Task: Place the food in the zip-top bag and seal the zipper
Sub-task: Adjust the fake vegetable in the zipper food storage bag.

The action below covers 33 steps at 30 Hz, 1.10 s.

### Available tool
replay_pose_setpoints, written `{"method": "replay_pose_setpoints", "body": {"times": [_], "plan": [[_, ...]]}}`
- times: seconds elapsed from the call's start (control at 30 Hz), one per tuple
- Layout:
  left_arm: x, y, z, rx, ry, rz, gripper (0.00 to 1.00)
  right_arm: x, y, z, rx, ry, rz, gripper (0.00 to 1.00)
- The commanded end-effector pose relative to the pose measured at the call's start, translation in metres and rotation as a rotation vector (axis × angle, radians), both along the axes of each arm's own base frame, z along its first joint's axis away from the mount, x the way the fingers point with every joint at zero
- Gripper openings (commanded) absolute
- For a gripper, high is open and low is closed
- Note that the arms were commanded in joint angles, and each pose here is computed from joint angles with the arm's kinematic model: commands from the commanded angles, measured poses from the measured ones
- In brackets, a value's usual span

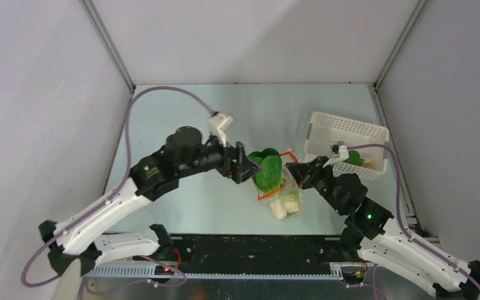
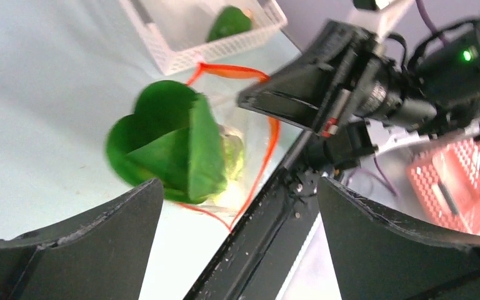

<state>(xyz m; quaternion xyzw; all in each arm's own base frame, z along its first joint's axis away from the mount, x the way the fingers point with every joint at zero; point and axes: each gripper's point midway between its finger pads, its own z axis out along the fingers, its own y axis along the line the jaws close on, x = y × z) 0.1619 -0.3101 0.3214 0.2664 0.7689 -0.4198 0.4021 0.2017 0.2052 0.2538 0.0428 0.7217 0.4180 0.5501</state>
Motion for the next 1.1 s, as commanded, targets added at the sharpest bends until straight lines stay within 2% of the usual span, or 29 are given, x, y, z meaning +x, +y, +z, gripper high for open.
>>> {"method": "replay_pose_setpoints", "body": {"times": [0.0,0.13,0.3,0.53,0.67,0.8,0.9,1.07], "plan": [[0.035,0.044,-0.03,0.008,0.098,0.266,1.0,0.0,-0.003,0.022,0.069,-0.048,-0.006,0.0],[0.041,0.066,-0.079,0.046,0.246,0.357,1.0,-0.001,-0.005,0.022,0.07,-0.047,-0.011,0.0],[0.049,0.079,-0.113,0.016,0.348,0.438,0.99,-0.003,-0.007,0.022,0.078,-0.047,-0.009,0.0],[0.062,0.061,-0.144,0.047,0.443,0.41,1.0,-0.005,-0.004,0.024,0.081,-0.058,0.011,0.0],[0.08,0.051,-0.143,0.064,0.439,0.425,1.0,-0.006,-0.002,0.027,0.086,-0.068,0.026,0.0],[0.09,0.029,-0.123,0.0,0.412,0.345,1.0,-0.007,0.001,0.028,0.085,-0.076,0.041,0.0],[0.082,0.011,-0.108,-0.061,0.415,0.236,1.0,-0.007,0.003,0.028,0.08,-0.076,0.051,0.0],[0.069,-0.003,-0.107,-0.04,0.397,0.16,1.0,-0.007,0.007,0.028,0.076,-0.08,0.065,0.0]]}}
